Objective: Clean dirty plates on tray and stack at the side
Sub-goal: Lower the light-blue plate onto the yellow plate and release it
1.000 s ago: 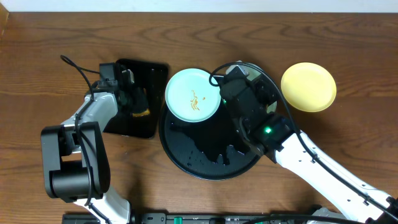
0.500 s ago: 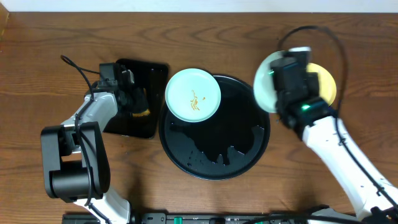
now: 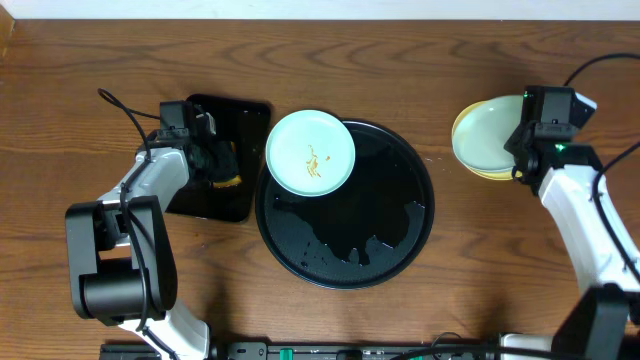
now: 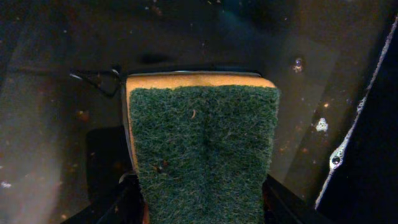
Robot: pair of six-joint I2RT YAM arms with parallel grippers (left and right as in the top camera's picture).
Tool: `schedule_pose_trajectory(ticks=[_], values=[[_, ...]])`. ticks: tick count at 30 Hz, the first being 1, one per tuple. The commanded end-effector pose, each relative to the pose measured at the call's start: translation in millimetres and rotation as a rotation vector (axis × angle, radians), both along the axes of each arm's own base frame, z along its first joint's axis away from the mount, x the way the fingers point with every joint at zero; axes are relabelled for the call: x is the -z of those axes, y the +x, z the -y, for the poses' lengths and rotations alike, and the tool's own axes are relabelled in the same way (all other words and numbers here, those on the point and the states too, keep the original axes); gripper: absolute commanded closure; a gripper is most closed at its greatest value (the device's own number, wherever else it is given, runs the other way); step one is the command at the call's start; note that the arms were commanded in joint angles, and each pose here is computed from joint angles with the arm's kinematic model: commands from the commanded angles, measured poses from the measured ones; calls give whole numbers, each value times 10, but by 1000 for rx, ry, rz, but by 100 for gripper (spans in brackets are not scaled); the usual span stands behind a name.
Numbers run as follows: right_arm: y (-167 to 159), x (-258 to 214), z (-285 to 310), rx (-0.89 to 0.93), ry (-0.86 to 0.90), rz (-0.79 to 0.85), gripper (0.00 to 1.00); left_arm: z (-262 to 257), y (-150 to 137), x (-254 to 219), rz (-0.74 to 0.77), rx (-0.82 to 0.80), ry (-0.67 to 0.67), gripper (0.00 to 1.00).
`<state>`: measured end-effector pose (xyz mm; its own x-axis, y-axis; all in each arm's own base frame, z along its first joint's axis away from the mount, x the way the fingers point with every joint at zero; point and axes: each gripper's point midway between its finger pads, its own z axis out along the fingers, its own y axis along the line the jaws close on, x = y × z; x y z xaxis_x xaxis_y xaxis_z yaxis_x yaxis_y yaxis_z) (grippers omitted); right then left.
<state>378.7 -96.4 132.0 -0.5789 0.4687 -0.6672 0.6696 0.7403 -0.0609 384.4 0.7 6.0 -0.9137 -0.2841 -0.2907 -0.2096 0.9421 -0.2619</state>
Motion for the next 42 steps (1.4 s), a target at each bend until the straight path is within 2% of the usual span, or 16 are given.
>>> schedule_pose_trajectory(ticks=[1, 8, 10, 12, 13, 22, 27, 30, 40, 41, 42], values=[[43, 158, 94, 104, 72, 20, 99, -3, -74, 75, -39, -4, -6, 42], [160, 364, 166, 113, 107, 21, 98, -2, -82, 77, -43, -4, -6, 42], [214, 366, 117, 75, 127, 28, 85, -2, -87, 77, -45, -3, -6, 41], [327, 338, -13, -50, 145, 29, 67, -2, -86, 77, -45, -3, -6, 25], [374, 332, -90, -117, 152, 26, 63, -2, -83, 72, -43, -3, -6, 22], [389, 236, -1162, -649, 281, -18, 62, -40, 246, -414, 107, 4, 13, 21], [250, 271, -1781, -814, 321, -62, 60, -140, 289, -410, 117, -18, 71, 21], [190, 264, -2077, -887, 316, -70, 52, -173, 263, -298, 88, -25, 88, 21], [29, 287, -2523, -973, 335, -94, 53, 36, 218, 58, 12, 20, 77, 44], [24, 287, -2536, -970, 339, -94, 53, 59, 211, 95, 5, 28, 78, 48], [20, 287, -2546, -970, 342, -94, 53, 73, 199, 138, -6, 32, 79, 60]])
